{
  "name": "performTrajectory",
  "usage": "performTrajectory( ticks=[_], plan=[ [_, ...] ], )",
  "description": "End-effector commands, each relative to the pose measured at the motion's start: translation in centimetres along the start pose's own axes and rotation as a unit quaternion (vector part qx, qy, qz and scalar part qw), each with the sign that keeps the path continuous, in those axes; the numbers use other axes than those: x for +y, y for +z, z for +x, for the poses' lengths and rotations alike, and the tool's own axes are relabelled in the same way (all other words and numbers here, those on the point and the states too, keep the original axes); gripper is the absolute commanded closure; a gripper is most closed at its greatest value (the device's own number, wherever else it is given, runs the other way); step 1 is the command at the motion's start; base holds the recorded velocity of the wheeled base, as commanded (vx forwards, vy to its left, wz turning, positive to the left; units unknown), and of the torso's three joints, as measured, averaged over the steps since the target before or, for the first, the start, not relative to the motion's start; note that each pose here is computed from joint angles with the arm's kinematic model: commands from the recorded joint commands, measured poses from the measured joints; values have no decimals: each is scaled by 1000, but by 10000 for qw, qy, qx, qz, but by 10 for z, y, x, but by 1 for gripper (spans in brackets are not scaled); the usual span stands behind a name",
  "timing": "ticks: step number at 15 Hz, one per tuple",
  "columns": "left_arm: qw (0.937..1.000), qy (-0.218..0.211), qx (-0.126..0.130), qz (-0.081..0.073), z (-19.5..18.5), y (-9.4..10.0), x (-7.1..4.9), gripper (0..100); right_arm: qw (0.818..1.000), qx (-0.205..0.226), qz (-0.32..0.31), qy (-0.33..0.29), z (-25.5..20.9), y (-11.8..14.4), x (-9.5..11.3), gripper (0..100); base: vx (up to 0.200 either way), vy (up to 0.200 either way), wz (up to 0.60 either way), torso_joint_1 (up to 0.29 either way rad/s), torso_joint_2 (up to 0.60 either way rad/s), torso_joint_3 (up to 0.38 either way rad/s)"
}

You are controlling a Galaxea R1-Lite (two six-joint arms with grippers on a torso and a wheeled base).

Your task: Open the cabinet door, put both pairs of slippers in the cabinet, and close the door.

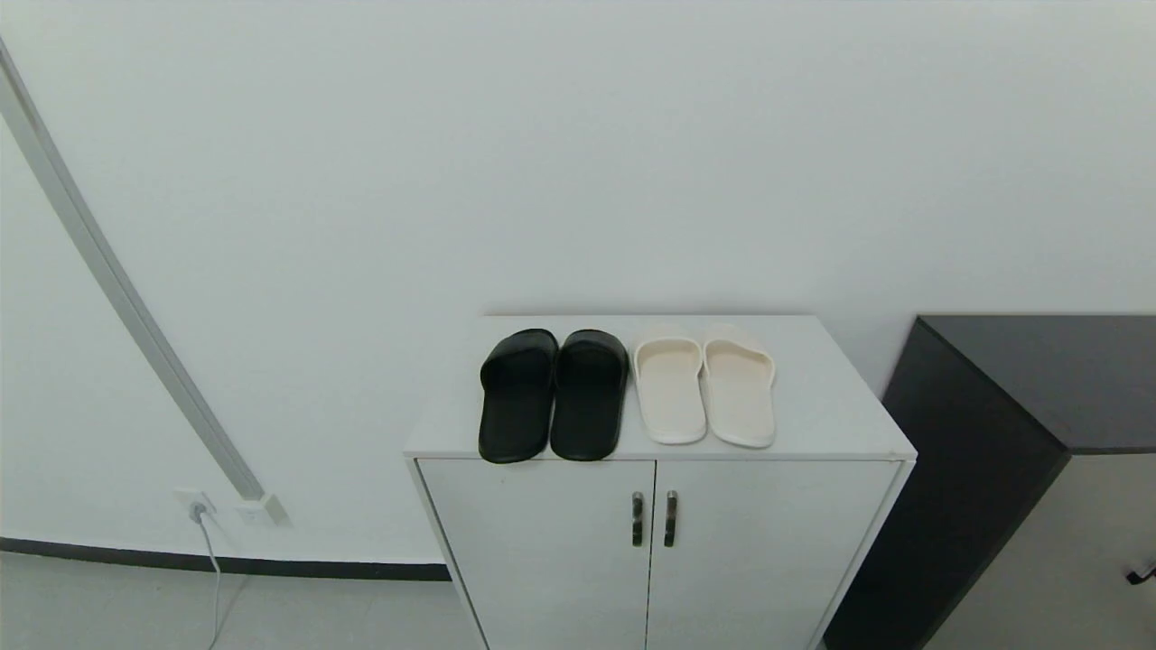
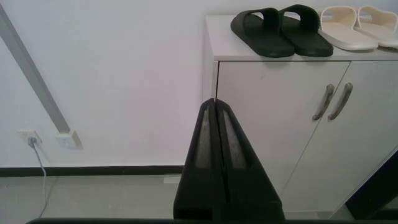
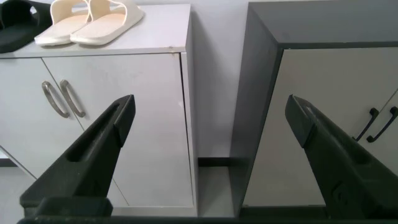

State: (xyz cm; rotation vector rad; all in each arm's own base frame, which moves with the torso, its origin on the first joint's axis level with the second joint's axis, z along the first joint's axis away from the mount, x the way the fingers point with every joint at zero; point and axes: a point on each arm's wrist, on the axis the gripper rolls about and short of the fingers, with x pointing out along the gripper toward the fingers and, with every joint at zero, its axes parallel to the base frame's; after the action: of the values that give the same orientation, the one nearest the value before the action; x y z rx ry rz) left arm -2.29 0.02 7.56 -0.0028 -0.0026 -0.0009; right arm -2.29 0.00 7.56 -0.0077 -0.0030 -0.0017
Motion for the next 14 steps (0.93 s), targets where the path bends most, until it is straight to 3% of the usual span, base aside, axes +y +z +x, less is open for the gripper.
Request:
performTrajectory(
  ticks=[1, 13, 14],
  plan=[
    [10000, 4, 5, -1, 0, 0, 0, 100, 10000, 7, 0, 1, 0, 0, 0, 0, 0, 0, 0, 0, 0, 0],
    [10000, 89, 5, -24, 0, 0, 0, 100, 10000, -16, -61, 24, 0, 1, 0, 0, 0, 0, 0, 0, 0, 0],
    [10000, 89, 5, -24, 0, 0, 0, 100, 9997, -231, -31, 14, -2, 9, 0, 0, 0, 0, 0, 0, 0, 0]
  ],
)
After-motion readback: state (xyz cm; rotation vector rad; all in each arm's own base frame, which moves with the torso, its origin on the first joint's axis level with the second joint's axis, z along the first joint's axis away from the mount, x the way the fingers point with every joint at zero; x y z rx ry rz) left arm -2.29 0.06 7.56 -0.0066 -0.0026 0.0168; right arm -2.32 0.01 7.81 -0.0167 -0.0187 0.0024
